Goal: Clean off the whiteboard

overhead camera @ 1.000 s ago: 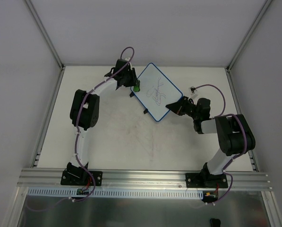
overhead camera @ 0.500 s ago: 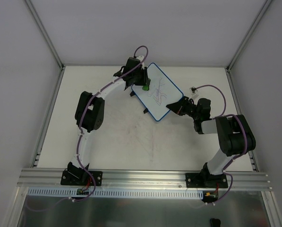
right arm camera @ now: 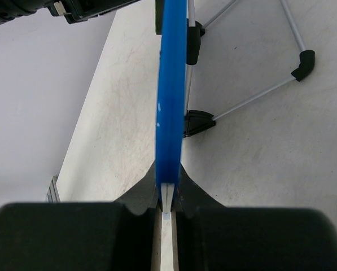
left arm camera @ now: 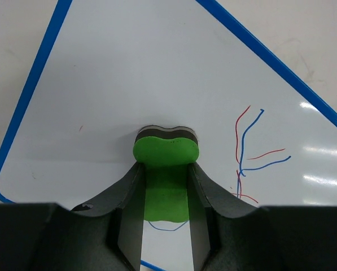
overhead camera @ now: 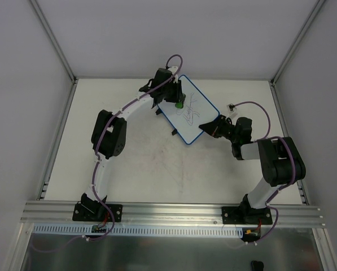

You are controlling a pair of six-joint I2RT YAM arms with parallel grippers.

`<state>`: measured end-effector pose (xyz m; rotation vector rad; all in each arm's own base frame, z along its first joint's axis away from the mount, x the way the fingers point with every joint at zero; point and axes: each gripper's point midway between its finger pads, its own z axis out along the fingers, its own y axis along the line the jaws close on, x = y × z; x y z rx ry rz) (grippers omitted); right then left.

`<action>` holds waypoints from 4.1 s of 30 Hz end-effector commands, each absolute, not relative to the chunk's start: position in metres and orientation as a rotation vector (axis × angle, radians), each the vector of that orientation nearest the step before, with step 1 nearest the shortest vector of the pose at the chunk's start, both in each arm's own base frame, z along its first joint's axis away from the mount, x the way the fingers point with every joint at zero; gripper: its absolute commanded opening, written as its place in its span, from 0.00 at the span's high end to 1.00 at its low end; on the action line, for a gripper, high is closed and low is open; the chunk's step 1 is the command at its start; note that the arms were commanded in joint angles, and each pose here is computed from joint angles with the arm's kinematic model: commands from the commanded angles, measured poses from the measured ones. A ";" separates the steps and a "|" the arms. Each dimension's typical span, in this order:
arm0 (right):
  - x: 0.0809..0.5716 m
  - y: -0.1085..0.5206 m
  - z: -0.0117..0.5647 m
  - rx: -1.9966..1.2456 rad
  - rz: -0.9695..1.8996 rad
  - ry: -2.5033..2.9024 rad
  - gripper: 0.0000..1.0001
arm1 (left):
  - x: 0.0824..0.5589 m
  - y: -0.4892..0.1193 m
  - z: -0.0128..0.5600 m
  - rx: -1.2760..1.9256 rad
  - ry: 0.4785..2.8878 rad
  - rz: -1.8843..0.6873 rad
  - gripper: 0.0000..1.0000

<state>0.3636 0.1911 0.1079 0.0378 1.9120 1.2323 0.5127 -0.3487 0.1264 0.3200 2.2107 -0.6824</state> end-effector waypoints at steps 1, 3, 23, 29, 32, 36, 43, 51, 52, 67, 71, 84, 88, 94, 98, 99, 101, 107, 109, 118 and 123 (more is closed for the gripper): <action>0.352 0.209 0.148 -0.217 1.258 1.753 1.00 | 0.517 -0.328 0.094 0.180 2.302 -0.683 1.00; 0.352 0.208 0.147 -0.216 1.253 1.756 1.00 | 0.525 -0.306 0.089 0.100 2.320 -0.661 1.00; 0.353 0.210 0.146 -0.214 1.256 1.767 1.00 | 0.462 -0.420 0.118 0.710 2.132 -0.838 1.00; 0.354 0.210 0.146 -0.215 1.256 1.766 1.00 | 0.430 -0.446 0.120 0.973 2.009 -0.780 1.00; 0.354 0.211 0.147 -0.218 1.260 1.765 1.00 | 0.419 -0.456 0.116 1.088 1.941 -0.615 1.00; 0.353 0.211 0.147 -0.217 1.261 1.766 1.00 | 0.409 -0.465 0.115 1.136 1.912 -0.608 1.00; 0.353 0.211 0.147 -0.218 1.261 1.764 1.00 | 0.428 -0.463 0.121 1.080 1.911 -0.573 1.00; 0.352 0.212 0.148 -0.225 1.260 1.762 1.00 | 0.498 -0.417 0.126 0.714 2.047 -0.634 1.00; 0.352 0.211 0.148 -0.224 1.259 1.761 1.00 | 0.506 -0.412 0.130 0.679 2.044 -0.633 1.00; 0.349 0.211 0.153 -0.236 1.257 1.747 1.00 | 0.537 -0.376 0.113 0.531 2.141 -0.692 1.00; 0.351 0.211 0.148 -0.227 1.256 1.760 1.00 | 0.507 -0.401 0.120 0.684 2.098 -0.706 1.00; 0.351 0.211 0.147 -0.225 1.259 1.764 1.00 | 0.433 -0.423 0.103 1.025 2.041 -0.687 1.00; 0.351 0.208 0.149 -0.218 1.253 1.759 1.00 | 0.411 -0.425 0.094 1.108 2.035 -0.651 1.00; 0.353 0.209 0.146 -0.212 1.257 1.765 1.00 | 0.386 -0.425 0.093 1.208 1.997 -0.584 1.00; 0.353 0.208 0.148 -0.213 1.255 1.761 1.00 | 0.368 -0.434 0.081 1.295 1.973 -0.515 1.00; 0.353 0.208 0.148 -0.213 1.255 1.761 1.00 | 0.367 -0.435 0.079 1.306 1.967 -0.492 1.00; 0.352 0.209 0.147 -0.215 1.255 1.760 1.00 | 0.368 -0.433 0.073 1.319 1.968 -0.444 1.00; 0.353 0.209 0.148 -0.212 1.258 1.760 1.00 | 0.366 -0.426 0.067 1.350 1.966 -0.438 1.00; 0.353 0.208 0.148 -0.213 1.257 1.760 1.00 | 0.364 -0.428 0.061 1.372 1.964 -0.455 1.00; 0.353 0.208 0.149 -0.211 1.259 1.759 1.00 | 0.328 -0.436 0.072 1.466 1.908 -0.678 1.00; 0.353 0.209 0.150 -0.216 1.263 1.757 1.00 | 0.348 -0.434 0.069 1.383 1.961 -0.619 1.00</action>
